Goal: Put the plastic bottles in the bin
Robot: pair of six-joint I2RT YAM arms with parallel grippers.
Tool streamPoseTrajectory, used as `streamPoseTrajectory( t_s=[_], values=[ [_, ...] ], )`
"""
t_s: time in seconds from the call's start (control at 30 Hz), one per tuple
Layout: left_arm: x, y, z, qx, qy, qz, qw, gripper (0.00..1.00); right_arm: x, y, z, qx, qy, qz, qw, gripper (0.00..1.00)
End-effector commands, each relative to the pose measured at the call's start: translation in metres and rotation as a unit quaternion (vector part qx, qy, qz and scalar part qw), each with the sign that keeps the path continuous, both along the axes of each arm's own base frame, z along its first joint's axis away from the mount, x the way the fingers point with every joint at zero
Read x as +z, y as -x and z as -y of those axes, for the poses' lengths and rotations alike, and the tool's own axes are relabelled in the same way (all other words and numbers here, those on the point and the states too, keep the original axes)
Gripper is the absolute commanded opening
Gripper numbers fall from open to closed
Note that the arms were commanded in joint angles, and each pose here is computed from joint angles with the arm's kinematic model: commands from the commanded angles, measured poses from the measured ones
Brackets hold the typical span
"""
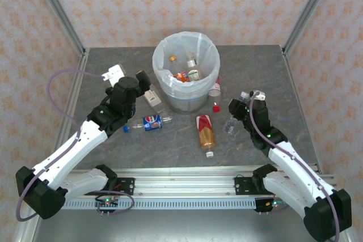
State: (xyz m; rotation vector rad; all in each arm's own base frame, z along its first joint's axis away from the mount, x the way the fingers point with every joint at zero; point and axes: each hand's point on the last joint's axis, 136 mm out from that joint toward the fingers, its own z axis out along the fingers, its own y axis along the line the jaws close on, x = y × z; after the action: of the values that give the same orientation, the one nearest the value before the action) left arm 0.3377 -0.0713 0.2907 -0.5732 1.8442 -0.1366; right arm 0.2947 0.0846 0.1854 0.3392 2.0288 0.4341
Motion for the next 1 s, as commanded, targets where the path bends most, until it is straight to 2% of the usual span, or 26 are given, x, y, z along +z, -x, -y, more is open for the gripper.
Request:
streamPoseTrajectory(
  t_s=[0.0, 0.23, 0.67, 0.8, 0.97],
  values=[
    [0.005, 0.0, -0.007, 0.017, 0.005, 0.014, 1.0, 1.0, 0.038, -0.005, -0.012, 0.03, -0.027, 0.065, 0.997, 0.28],
    [0.003, -0.001, -0.008, 0.022, 0.003, 0.008, 1.0, 1.0, 0.097, -0.006, -0.032, 0.083, -0.064, 0.142, 0.984, 0.01],
    [-0.001, 0.001, -0.009, 0.025, 0.007, 0.004, 1.0, 1.0, 0.189, -0.003, -0.06, 0.165, -0.082, 0.211, 0.96, 0.0],
    [-0.001, 0.001, -0.008, 0.022, 0.01, 0.004, 1.0, 1.0, 0.212, -0.011, -0.065, 0.172, -0.074, 0.227, 0.956, 0.0],
    [-0.003, 0.004, -0.011, 0.024, 0.009, 0.001, 1.0, 1.0, 0.239, -0.035, -0.075, 0.171, -0.083, 0.204, 0.96, 0.0]
  ],
)
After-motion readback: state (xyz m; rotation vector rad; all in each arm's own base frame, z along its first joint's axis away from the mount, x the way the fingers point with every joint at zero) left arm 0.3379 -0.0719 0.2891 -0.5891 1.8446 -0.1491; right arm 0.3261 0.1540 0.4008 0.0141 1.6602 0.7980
